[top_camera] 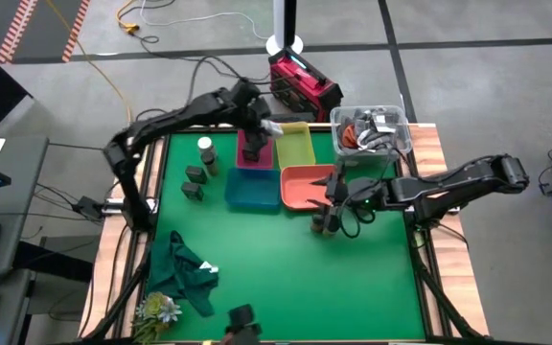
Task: Sort spices by type
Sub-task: Put the left white seasoning bottle into the yellow bin
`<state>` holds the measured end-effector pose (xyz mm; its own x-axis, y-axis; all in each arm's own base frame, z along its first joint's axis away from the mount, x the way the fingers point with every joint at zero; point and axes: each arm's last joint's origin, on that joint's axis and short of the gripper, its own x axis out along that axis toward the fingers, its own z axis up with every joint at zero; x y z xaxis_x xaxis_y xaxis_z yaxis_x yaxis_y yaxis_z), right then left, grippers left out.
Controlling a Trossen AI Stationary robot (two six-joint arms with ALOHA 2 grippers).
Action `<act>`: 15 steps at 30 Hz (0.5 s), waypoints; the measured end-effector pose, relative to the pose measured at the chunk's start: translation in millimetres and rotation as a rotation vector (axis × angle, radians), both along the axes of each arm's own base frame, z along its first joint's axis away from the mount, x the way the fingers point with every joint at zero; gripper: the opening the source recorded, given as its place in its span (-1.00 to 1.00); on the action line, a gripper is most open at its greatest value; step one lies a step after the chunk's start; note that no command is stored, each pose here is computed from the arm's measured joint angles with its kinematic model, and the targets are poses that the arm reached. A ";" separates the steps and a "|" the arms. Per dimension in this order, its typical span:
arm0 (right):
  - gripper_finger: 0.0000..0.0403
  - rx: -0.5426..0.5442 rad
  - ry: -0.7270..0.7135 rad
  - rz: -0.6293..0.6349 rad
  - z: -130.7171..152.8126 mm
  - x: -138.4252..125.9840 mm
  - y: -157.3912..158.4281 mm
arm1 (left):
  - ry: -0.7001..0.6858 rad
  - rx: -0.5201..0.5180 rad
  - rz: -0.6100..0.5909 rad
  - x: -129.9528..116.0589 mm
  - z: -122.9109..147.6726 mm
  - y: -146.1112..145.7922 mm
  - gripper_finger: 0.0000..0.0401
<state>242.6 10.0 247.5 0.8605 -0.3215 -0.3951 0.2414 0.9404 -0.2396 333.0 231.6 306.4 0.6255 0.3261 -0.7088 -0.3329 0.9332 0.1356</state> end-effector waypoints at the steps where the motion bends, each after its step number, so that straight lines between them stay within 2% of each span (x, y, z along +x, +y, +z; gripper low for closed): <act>1: 0.29 -0.001 0.004 -0.015 2.2 -4.0 -0.8 | 0.000 0.000 -0.013 7.0 -1.7 2.3 -0.03; 8: 0.29 0.031 -0.026 -0.057 16.9 -25.0 -3.3 | 0.030 -0.006 -0.080 49.2 -10.1 18.9 -0.03; 15: 0.29 0.026 0.044 -0.059 3.9 -16.3 -2.5 | 0.131 -0.044 -0.147 86.0 -24.0 24.4 0.00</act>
<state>226.3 7.5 251.3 0.8220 -0.3607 -0.4407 0.2867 0.9307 -0.2271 419.0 256.0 282.3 0.5660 0.2053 -0.7985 -0.1751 0.9763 0.1269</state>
